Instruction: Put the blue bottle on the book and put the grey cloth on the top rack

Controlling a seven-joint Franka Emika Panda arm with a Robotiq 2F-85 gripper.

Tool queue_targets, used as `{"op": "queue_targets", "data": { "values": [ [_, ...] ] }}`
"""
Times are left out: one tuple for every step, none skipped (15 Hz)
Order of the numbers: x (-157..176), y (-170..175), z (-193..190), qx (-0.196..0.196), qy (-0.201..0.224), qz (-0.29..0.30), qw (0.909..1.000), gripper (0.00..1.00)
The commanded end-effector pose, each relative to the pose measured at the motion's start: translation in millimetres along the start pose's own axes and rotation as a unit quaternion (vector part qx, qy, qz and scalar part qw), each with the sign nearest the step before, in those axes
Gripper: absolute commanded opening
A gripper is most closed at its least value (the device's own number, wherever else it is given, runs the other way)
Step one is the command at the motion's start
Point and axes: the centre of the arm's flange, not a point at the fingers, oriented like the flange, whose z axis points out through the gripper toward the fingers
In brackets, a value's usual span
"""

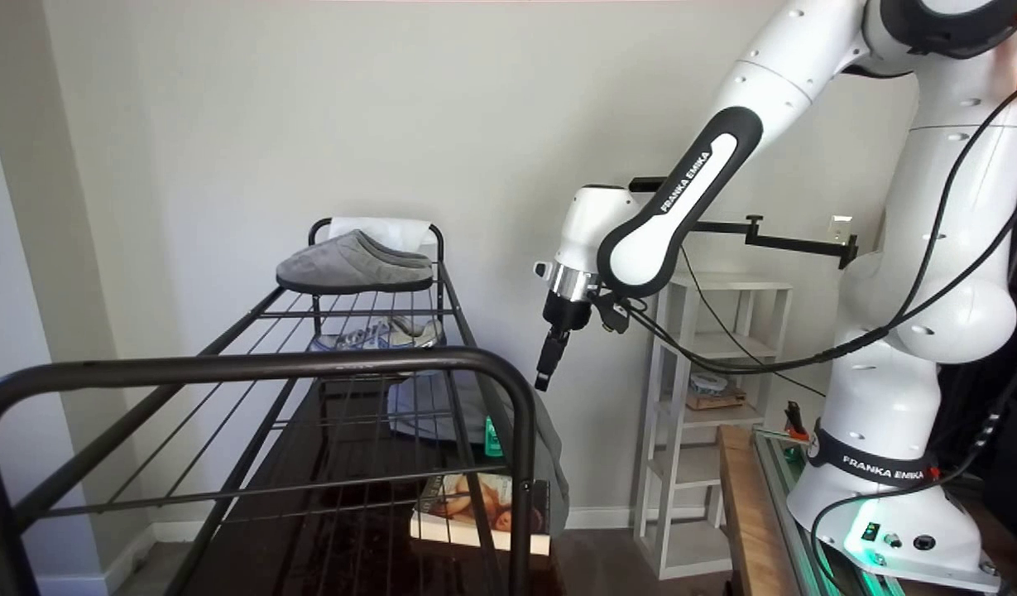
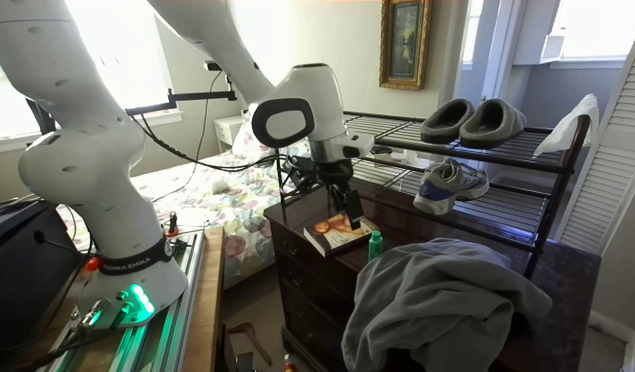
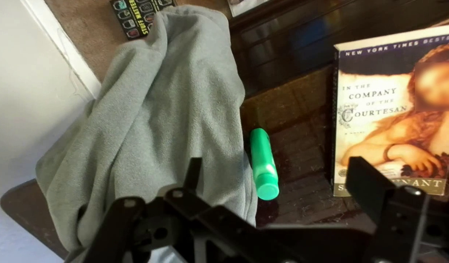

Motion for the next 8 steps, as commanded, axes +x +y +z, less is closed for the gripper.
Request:
{"op": "queue_targets", "data": {
  "values": [
    [30.9,2.4,24.5,0.047,0.027,-0.032,0.9980,1.00],
    [35.5,-0.4,30.5,0.058,0.034,-0.045,0.9967,1.00],
    [40.6,-4.5,35.5,0.058,0.036,-0.056,0.9961,1.00],
    [45.9,-7.7,39.0,0.070,0.038,-0.068,0.9945,1.00],
    [49.7,-10.4,44.2,0.068,0.040,-0.079,0.9938,1.00],
    [53.3,-12.7,48.3,0.067,0.039,-0.091,0.9928,1.00],
    [56.6,-13.8,53.6,0.059,0.038,-0.102,0.9923,1.00],
    [58.7,-14.5,59.4,0.056,0.036,-0.112,0.9915,1.00]
  ]
}}
